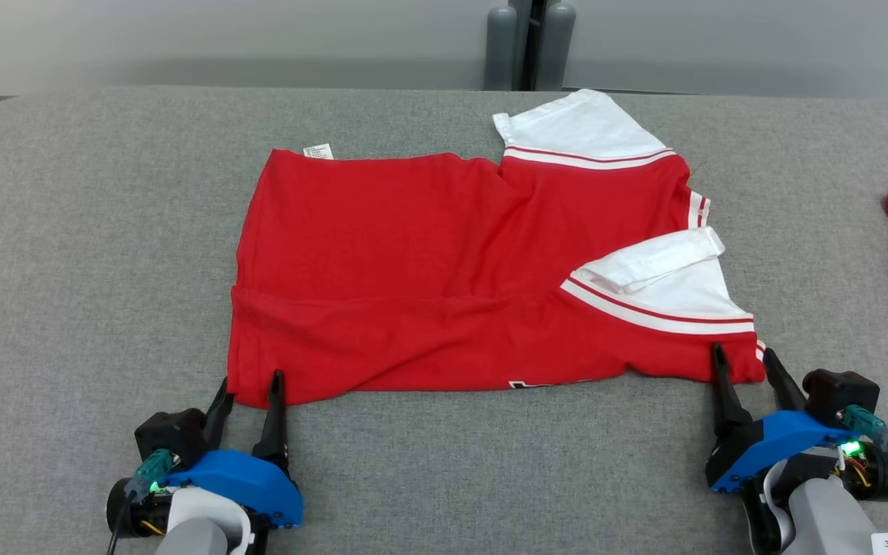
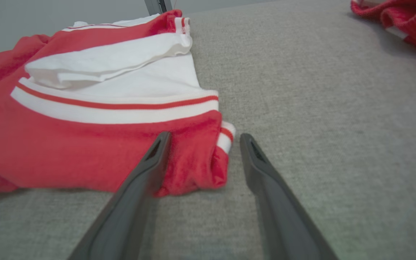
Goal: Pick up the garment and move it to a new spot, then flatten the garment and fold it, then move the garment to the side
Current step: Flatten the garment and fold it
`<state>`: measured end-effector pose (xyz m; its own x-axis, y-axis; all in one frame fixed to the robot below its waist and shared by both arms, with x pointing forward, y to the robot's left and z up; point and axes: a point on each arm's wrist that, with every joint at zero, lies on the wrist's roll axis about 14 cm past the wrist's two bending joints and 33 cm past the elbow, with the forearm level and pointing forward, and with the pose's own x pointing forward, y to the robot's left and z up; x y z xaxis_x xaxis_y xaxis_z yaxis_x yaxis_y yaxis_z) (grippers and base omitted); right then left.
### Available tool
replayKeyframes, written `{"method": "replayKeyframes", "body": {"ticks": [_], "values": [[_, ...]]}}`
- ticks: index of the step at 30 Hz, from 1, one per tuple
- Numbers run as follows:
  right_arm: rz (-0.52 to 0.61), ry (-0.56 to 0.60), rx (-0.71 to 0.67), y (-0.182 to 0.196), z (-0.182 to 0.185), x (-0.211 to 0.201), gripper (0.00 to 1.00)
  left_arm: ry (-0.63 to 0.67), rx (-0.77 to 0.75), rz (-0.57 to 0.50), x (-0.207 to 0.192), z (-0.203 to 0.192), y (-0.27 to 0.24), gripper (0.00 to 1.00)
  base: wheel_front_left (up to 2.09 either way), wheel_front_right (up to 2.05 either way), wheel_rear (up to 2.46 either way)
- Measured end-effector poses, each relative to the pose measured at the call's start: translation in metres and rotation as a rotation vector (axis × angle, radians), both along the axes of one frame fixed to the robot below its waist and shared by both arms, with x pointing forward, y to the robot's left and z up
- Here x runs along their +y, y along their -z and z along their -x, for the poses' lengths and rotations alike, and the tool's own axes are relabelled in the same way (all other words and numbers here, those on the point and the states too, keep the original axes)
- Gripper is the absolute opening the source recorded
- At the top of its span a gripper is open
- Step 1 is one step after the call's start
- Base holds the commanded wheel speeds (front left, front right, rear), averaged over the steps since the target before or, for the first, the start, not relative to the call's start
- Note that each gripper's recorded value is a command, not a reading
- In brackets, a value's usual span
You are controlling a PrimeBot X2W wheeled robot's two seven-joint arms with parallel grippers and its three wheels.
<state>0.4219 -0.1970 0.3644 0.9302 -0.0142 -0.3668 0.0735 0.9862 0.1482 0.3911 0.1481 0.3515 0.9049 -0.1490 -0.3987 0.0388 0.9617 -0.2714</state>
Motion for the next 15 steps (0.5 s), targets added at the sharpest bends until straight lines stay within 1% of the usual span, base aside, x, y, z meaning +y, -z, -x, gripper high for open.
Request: {"method": "replayKeyframes", "body": {"ticks": [1,2,3,4,5,9,12,15], "values": [[-0.003,0.001,-0.001,0.0,0.0,0.0,1.0,0.002,0.0,0.001,0.0,-0.001,0.0,0.32,0.0,0.0,0.0],[-0.008,0.001,-0.001,0.0,0.0,0.001,1.0,0.002,0.0,0.004,0.0,-0.001,0.0,0.0,0.0,0.0,0.0],[-0.012,0.0,-0.001,0.0,0.0,0.002,0.65,0.002,-0.003,0.005,0.0,-0.002,-0.001,0.0,0.0,0.0,0.0],[-0.015,-0.002,0.0,0.0,0.0,0.003,0.13,0.0,-0.004,0.008,0.0,-0.003,-0.002,0.0,0.0,0.0,0.0],[-0.021,-0.005,-0.001,0.0,0.0,0.004,0.0,0.001,-0.006,0.008,0.0,-0.003,-0.002,0.0,0.0,0.0,0.0],[-0.044,-0.007,-0.027,-0.007,-0.001,0.009,0.0,-0.018,-0.06,0.018,0.004,-0.012,-0.018,0.0,0.0,0.0,0.0],[-0.057,0.013,-0.079,-0.023,-0.004,0.006,0.0,-0.043,-0.133,0.012,0.013,-0.021,-0.039,0.0,0.0,0.0,0.0],[-0.071,0.028,-0.138,-0.042,-0.006,0.003,0.0,-0.074,-0.163,0.009,0.021,-0.014,-0.05,0.0,0.0,0.0,0.0]]}}
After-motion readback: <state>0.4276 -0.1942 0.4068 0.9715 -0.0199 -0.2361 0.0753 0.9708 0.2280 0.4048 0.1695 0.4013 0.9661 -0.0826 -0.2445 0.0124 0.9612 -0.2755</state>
